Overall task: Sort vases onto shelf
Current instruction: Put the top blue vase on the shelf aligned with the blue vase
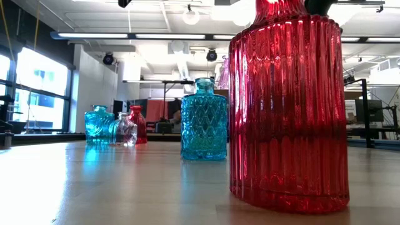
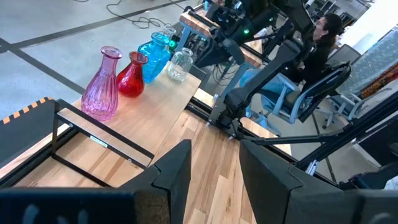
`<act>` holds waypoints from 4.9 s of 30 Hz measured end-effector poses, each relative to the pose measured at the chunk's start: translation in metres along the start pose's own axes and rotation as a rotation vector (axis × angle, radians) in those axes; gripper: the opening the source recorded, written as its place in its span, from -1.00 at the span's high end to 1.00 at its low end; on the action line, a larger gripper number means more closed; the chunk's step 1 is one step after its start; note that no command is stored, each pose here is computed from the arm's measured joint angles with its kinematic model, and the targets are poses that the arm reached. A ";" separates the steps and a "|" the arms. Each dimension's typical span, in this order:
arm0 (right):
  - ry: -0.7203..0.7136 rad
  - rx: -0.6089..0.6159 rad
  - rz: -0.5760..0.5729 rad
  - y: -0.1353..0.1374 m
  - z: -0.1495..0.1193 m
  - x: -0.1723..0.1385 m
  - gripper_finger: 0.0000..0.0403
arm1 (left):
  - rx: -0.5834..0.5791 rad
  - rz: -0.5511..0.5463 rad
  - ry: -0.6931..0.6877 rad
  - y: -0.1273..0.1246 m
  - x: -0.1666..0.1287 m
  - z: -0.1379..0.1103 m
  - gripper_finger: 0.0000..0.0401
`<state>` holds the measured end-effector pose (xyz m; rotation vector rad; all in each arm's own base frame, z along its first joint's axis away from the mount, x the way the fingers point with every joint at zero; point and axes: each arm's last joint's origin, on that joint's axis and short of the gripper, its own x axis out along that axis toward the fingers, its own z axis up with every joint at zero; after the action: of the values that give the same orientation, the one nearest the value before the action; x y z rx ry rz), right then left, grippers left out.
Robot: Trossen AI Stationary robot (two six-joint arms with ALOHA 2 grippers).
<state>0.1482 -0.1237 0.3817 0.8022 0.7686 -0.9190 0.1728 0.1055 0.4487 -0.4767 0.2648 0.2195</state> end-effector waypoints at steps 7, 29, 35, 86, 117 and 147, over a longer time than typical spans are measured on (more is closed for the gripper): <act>-0.007 0.055 0.051 0.013 -0.005 -0.001 0.70 | 0.000 0.000 0.000 0.000 0.000 0.000 0.37; 0.002 0.166 0.134 0.051 -0.026 -0.002 0.70 | -0.038 0.000 0.008 0.000 0.000 -0.001 0.37; 0.018 0.164 0.143 0.065 -0.034 0.001 0.70 | -0.028 0.010 0.051 0.001 0.000 -0.005 0.37; 0.144 -0.035 0.146 0.118 -0.062 0.040 0.70 | -0.145 0.700 0.748 0.088 0.033 -0.160 0.37; 0.139 -0.035 0.143 0.118 -0.062 0.040 0.70 | -0.182 0.793 0.813 0.118 0.057 -0.172 0.37; 0.144 0.010 0.140 0.118 -0.062 0.040 0.70 | -0.180 0.776 0.862 0.131 0.075 -0.178 0.59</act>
<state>0.2559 -0.0416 0.3483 0.9264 0.8221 -0.7461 0.1727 0.1448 0.2185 -0.6119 1.2883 0.7982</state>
